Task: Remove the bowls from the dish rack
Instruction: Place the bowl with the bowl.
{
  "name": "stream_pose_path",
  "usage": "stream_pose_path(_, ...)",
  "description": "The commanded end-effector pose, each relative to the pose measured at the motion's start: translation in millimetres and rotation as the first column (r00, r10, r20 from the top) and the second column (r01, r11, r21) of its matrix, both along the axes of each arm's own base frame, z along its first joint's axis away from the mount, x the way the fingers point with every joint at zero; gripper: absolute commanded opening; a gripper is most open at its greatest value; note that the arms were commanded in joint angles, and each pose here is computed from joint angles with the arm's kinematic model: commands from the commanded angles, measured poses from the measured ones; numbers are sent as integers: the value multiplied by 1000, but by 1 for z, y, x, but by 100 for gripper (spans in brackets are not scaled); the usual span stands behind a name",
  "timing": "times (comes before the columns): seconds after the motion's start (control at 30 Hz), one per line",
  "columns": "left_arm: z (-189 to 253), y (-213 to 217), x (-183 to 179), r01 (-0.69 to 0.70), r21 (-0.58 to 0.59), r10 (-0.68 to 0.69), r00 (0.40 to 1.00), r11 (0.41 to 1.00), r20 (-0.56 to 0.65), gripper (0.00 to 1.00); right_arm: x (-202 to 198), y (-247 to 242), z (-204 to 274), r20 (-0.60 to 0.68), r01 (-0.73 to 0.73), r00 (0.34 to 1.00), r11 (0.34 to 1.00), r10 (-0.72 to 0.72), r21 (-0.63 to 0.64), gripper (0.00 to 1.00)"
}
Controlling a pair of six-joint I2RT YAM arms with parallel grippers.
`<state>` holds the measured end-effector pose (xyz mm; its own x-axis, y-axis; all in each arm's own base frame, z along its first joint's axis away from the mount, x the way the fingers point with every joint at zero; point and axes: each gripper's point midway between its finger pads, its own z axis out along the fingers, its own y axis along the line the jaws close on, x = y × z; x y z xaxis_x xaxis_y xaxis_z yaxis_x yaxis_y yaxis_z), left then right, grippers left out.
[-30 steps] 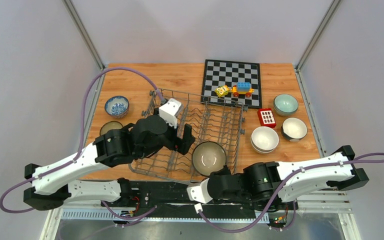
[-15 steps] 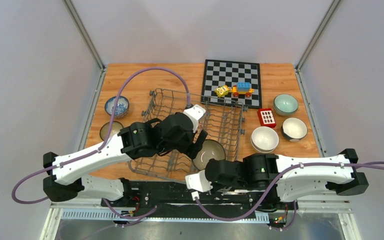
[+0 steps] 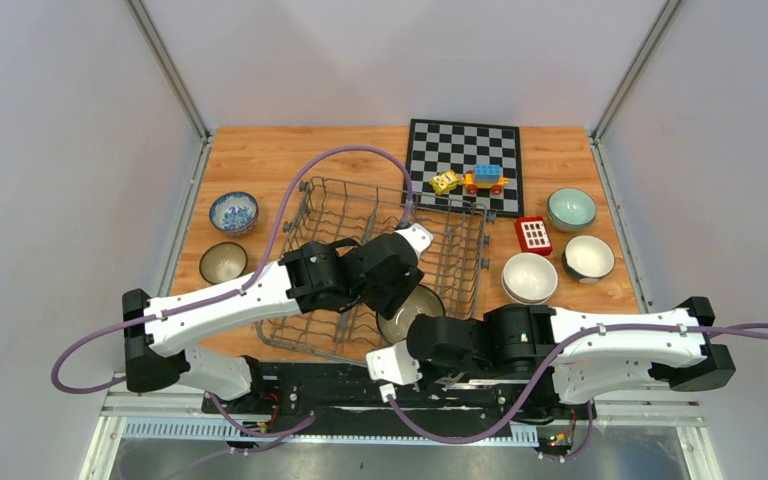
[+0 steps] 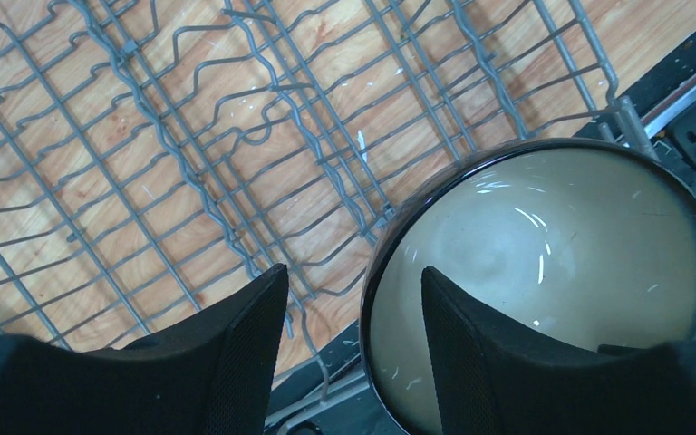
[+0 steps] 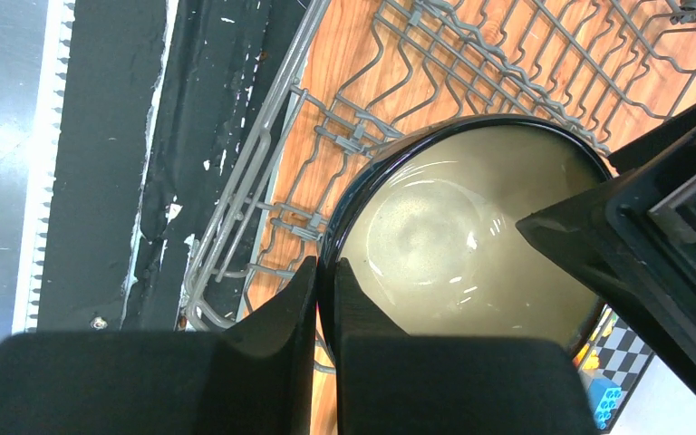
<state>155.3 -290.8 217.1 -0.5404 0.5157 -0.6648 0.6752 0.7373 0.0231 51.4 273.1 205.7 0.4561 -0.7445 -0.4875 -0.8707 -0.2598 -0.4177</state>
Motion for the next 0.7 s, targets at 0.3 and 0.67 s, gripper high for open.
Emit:
stream_pose_path(0.3,0,1,-1,18,33,-19,1000,999,9,39,5,12,23,26,-10,1000,997,8,77,0)
stream_pose_path(0.67,-2,-1,-5,37,30,-37,999,999,-13,13,3,15,23,18,-18,1000,996,17,86,0)
